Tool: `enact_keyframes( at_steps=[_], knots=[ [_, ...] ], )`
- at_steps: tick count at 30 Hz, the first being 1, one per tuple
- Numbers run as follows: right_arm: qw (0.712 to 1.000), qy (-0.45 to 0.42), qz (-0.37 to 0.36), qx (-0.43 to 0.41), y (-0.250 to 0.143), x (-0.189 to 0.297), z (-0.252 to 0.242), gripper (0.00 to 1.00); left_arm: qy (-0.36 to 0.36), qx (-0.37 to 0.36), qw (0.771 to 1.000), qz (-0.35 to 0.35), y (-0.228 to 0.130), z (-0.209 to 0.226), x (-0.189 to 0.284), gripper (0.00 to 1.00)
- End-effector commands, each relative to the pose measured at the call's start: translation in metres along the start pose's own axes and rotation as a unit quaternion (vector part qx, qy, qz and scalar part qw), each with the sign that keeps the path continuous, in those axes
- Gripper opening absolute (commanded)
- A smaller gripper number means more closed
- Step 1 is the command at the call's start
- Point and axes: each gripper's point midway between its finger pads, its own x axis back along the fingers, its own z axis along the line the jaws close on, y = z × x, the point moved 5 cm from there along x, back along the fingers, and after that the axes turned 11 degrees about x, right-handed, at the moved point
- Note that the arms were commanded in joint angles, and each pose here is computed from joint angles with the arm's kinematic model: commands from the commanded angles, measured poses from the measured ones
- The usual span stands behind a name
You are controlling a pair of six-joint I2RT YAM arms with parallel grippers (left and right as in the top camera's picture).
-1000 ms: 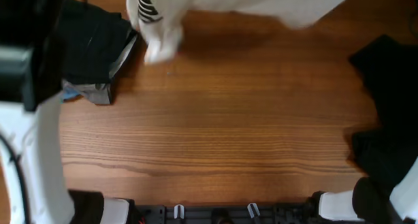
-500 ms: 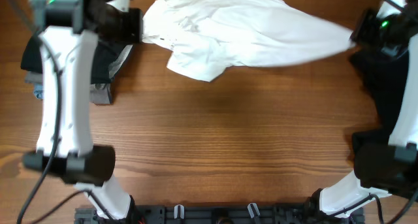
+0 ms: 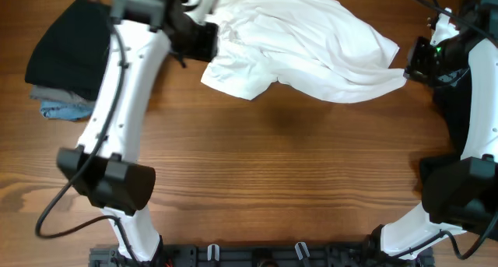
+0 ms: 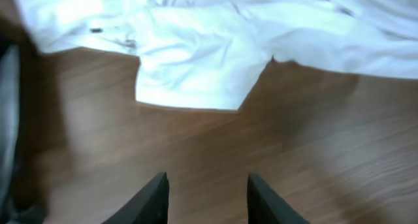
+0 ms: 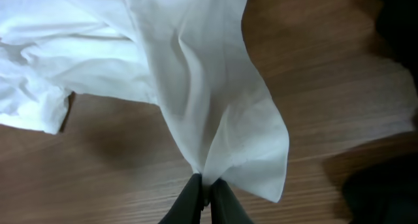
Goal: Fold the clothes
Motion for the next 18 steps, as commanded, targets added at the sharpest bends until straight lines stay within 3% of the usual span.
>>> enact_keyframes(
  at_steps=[1,4,7,10,18],
  knots=[
    [1.0,-0.01,-0.006,0.002,-0.002,0.005,-0.002,0.08,0.026,0.036,0.997,0.066,-0.018,0.02,-0.079,0.38],
    [1.0,-0.009,0.001,0.0,-0.005,0.002,-0.002,0.08,0.027,0.056,0.996,0.07,-0.025,0.03,-0.116,0.45],
    [1.0,-0.009,0.007,-0.009,-0.006,-0.003,-0.003,0.08,0.023,0.053,0.997,0.058,-0.025,0.034,-0.144,0.6],
    [1.0,-0.013,0.012,-0.01,-0.008,-0.007,-0.005,0.08,0.019,0.051,0.997,0.049,-0.024,0.037,-0.168,0.66],
    [1.0,-0.015,0.011,-0.01,-0.008,-0.012,-0.006,0.08,0.019,0.051,0.997,0.051,-0.024,0.043,-0.206,0.67]
  ],
)
